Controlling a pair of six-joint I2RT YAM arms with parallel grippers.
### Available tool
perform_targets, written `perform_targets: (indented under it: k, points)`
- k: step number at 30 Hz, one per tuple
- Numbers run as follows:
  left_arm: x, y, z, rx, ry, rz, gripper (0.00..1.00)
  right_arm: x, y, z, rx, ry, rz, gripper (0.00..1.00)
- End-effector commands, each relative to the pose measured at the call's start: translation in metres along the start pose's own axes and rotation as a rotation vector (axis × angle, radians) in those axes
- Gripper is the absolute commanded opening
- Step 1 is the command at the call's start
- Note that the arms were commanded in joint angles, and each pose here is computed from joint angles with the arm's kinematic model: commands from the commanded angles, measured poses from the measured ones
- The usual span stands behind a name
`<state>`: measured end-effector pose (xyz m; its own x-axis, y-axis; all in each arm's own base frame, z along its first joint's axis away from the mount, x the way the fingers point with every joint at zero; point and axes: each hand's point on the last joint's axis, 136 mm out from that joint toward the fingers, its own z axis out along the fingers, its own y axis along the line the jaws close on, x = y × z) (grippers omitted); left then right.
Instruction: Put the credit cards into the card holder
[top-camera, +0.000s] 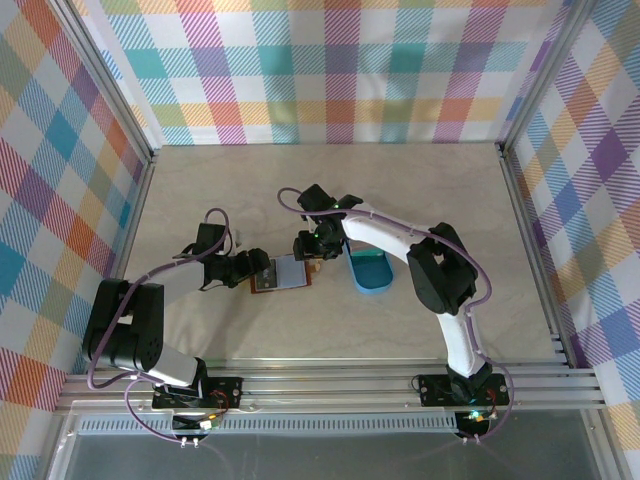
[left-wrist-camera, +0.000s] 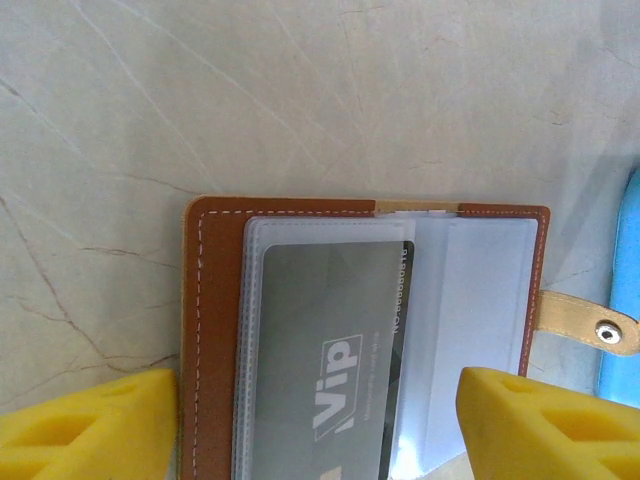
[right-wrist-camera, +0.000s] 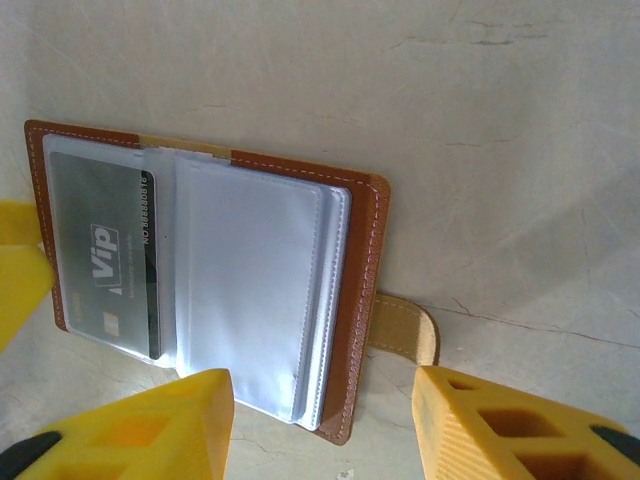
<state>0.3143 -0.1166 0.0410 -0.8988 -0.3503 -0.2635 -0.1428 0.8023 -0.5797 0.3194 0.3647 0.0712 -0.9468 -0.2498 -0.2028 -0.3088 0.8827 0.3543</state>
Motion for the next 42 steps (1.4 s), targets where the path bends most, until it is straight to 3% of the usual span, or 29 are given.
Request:
perform_targets:
  k: [1, 9, 20, 31, 37, 42]
  points:
    - [0.000, -0.013, -0.002, 0.038, 0.012, 0.031, 0.73, 0.007, -0.005, 0.012, 0.019, 0.046, 0.028, 0.51]
    - [-0.002, -0.025, -0.005, 0.093, 0.008, 0.021, 0.73, 0.010, -0.003, 0.022, -0.020, 0.076, 0.052, 0.50]
    - [-0.006, -0.034, -0.008, 0.136, -0.006, 0.003, 0.73, 0.012, -0.006, 0.025, -0.010, 0.087, 0.060, 0.41]
    - [-0.006, -0.029, -0.004, 0.112, -0.002, -0.005, 0.73, -0.002, 0.011, -0.009, 0.017, -0.042, -0.058, 0.46]
    - [-0.006, -0.023, -0.004, 0.075, 0.000, -0.007, 0.73, -0.004, 0.008, -0.002, 0.050, -0.040, -0.066, 0.49]
    - [-0.006, -0.028, -0.003, 0.099, 0.009, -0.005, 0.73, -0.012, -0.015, 0.004, 0.178, -0.053, -0.056, 0.53]
